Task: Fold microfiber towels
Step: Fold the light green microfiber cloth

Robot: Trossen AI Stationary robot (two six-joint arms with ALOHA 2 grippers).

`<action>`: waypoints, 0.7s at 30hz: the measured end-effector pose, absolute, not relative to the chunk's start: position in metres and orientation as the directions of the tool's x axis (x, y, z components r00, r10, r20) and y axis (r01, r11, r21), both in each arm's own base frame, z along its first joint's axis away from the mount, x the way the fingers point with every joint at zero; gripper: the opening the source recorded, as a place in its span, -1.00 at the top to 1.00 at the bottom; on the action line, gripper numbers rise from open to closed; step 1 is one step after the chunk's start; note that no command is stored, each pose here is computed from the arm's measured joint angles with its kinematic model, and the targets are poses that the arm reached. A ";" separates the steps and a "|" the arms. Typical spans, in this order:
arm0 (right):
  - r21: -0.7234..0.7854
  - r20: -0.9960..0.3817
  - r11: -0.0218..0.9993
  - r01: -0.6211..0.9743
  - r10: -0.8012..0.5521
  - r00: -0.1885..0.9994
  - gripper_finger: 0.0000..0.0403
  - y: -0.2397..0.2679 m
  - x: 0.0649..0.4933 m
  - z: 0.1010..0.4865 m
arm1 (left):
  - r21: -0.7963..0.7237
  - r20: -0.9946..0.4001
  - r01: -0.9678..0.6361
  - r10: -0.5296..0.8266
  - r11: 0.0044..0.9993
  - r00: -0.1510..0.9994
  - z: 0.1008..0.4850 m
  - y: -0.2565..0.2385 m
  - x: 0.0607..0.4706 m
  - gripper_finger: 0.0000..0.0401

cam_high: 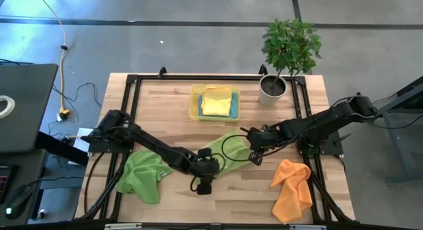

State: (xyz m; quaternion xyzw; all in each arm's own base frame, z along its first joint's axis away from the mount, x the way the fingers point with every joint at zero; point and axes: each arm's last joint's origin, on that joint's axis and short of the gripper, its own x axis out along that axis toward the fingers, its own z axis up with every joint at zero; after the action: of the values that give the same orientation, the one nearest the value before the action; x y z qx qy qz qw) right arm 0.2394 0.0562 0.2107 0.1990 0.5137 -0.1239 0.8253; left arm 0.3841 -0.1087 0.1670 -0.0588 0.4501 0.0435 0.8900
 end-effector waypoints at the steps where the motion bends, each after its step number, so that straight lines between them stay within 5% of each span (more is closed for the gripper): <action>1: 0.205 -0.897 0.890 0.407 0.004 0.442 1.00 0.056 0.240 0.211 | -0.052 -0.815 -0.135 0.036 0.989 0.578 0.162 -0.109 0.384 0.29; 13: 0.225 -0.891 0.889 0.399 0.022 0.453 1.00 0.057 0.241 0.211 | 0.015 -0.866 -0.209 0.118 0.978 0.487 0.128 -0.106 0.385 0.44; 21: 0.247 -0.892 0.896 0.370 0.061 0.447 1.00 0.058 0.241 0.211 | -0.135 -0.870 -0.227 -0.005 0.964 0.494 0.129 -0.108 0.388 0.56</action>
State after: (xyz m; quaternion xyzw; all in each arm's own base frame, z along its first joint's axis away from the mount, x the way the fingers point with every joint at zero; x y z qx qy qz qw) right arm 0.2409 0.0583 0.2115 0.2084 0.5172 -0.0938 0.8248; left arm 0.3881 -0.1078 0.1294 -0.1167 0.4990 0.0648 0.8563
